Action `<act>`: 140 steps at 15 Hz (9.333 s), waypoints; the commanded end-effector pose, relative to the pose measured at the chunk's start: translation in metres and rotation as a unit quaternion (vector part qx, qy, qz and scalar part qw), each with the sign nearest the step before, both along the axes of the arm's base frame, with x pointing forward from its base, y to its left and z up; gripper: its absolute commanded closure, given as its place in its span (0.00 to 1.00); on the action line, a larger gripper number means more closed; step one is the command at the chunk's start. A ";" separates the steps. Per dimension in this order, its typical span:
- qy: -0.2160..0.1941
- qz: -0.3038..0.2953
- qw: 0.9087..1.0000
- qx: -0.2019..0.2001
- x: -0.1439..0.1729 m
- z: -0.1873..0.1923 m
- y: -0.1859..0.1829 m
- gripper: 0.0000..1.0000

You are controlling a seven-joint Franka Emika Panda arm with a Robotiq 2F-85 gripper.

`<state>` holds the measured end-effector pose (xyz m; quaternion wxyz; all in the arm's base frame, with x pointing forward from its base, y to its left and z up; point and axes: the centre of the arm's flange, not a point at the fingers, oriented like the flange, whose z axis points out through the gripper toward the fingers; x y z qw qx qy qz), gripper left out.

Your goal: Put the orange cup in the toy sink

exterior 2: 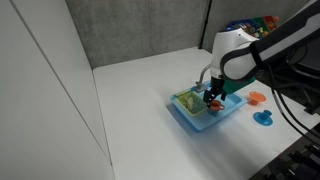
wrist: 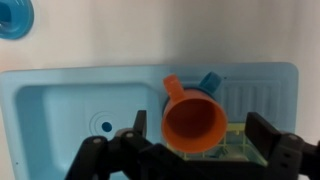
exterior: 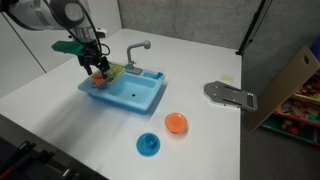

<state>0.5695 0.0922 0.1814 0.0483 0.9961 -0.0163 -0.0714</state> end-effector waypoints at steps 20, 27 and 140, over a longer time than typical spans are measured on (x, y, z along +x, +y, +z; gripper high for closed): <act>-0.006 0.000 1.000 0.001 0.014 0.009 0.001 0.64; -0.012 0.002 1.000 0.018 0.009 0.058 0.001 0.64; 0.002 -0.027 1.000 -0.002 -0.128 0.322 -0.128 0.00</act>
